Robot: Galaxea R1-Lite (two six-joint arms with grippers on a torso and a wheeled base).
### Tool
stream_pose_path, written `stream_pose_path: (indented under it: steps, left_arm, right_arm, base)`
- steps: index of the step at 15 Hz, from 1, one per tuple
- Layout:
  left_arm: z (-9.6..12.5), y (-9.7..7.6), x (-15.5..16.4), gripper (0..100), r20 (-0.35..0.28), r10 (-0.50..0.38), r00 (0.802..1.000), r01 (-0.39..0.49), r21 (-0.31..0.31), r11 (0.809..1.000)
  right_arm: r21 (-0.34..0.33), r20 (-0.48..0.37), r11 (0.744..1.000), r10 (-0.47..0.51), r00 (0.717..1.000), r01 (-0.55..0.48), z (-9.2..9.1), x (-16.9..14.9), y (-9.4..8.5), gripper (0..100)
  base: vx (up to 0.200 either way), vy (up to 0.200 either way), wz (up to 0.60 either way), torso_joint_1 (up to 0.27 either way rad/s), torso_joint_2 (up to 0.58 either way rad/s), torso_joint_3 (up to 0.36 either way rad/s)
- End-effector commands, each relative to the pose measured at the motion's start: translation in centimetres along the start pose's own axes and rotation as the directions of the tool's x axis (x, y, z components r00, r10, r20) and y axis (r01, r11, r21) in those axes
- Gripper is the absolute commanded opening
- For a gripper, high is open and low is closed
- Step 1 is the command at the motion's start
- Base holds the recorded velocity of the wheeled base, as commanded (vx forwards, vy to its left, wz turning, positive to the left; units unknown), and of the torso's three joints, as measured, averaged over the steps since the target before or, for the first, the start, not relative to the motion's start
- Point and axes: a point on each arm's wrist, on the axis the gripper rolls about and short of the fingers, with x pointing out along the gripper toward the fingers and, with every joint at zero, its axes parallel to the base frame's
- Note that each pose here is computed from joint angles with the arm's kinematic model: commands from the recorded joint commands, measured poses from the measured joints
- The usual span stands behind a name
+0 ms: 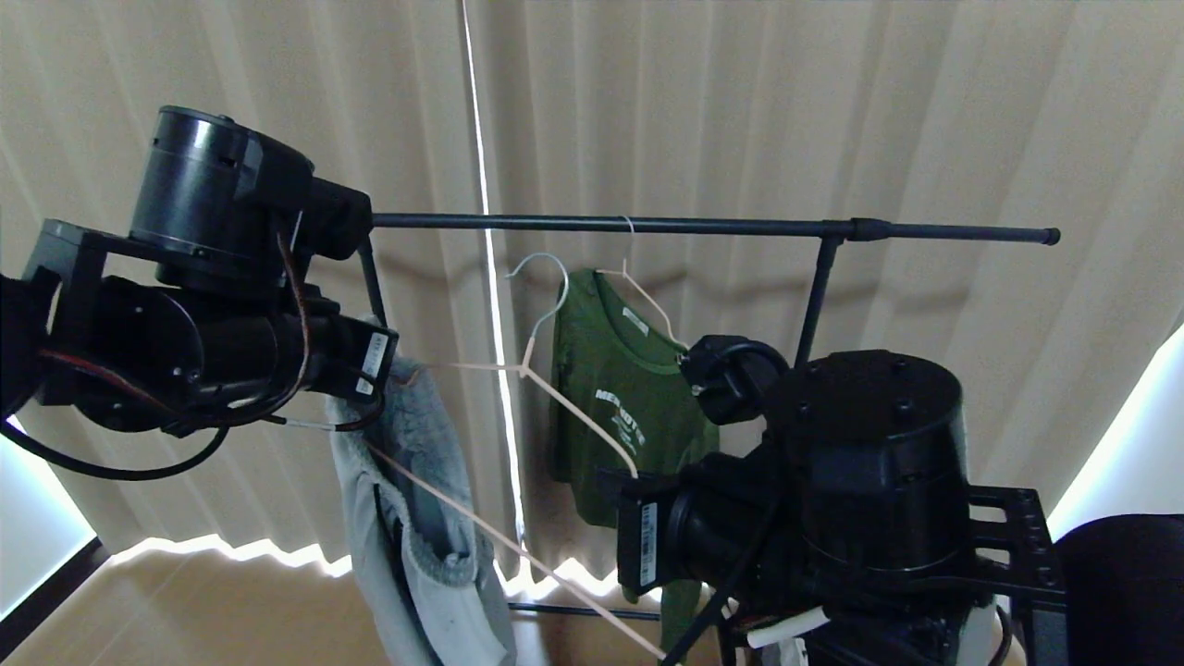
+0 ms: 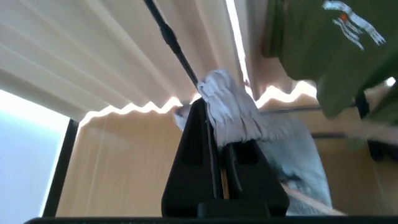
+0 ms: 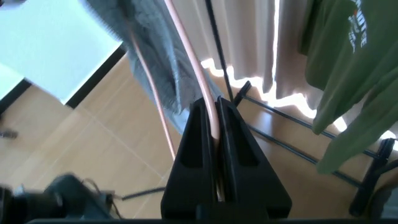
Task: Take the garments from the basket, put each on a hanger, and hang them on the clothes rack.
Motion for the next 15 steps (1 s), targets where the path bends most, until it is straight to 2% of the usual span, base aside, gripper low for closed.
stream_pose_path:
  steps: [1,5,7,9,13,15]
  left_arm:
    - [0.6,-0.2,-1.7,0,0.039,-0.030,0.999,0.031,-0.013,0.999]
    - [1.9,-1.4,-4.0,0,0.065,-0.103,0.993,0.106,-0.049,0.993]
    - [2.7,-2.5,-5.7,0,0.084,-0.167,0.982,0.174,-0.078,0.982]
    - [2.9,-3.6,-6.9,0,0.097,-0.220,0.971,0.228,-0.074,0.971]
    - [2.8,-4.0,-7.2,0,0.101,-0.245,0.964,0.251,-0.059,0.966]
    - [2.7,-4.5,-6.8,0,0.106,-0.253,0.962,0.260,-0.055,0.964]
  right_arm:
    - [-0.001,-0.007,1.000,-0.011,1.000,0.011,-0.2,1.1,0.1,0]
    - [0.000,-0.003,1.000,-0.015,1.000,0.015,-0.1,1.6,0.3,0]
    - [0.004,0.000,1.000,-0.020,1.000,0.020,0.0,1.9,0.2,0]
    - [0.010,0.008,1.000,-0.030,1.000,0.030,0.3,2.1,-0.1,0]
    - [0.005,0.032,0.996,-0.094,0.995,0.094,1.5,1.2,-2.8,0]
    - [0.001,0.076,0.993,-0.118,0.990,0.118,2.7,1.2,-4.0,0]
  base:
    - [0.000,0.000,0.00,0.000,0.00,0.000]
    - [0.000,0.000,0.00,0.000,0.00,0.000]
    - [0.000,0.000,0.00,0.000,0.00,0.000]
    - [0.000,0.000,0.00,0.000,0.00,0.000]
    - [0.000,0.000,0.00,0.000,0.00,0.000]
    - [0.000,0.000,0.00,0.000,0.00,0.000]
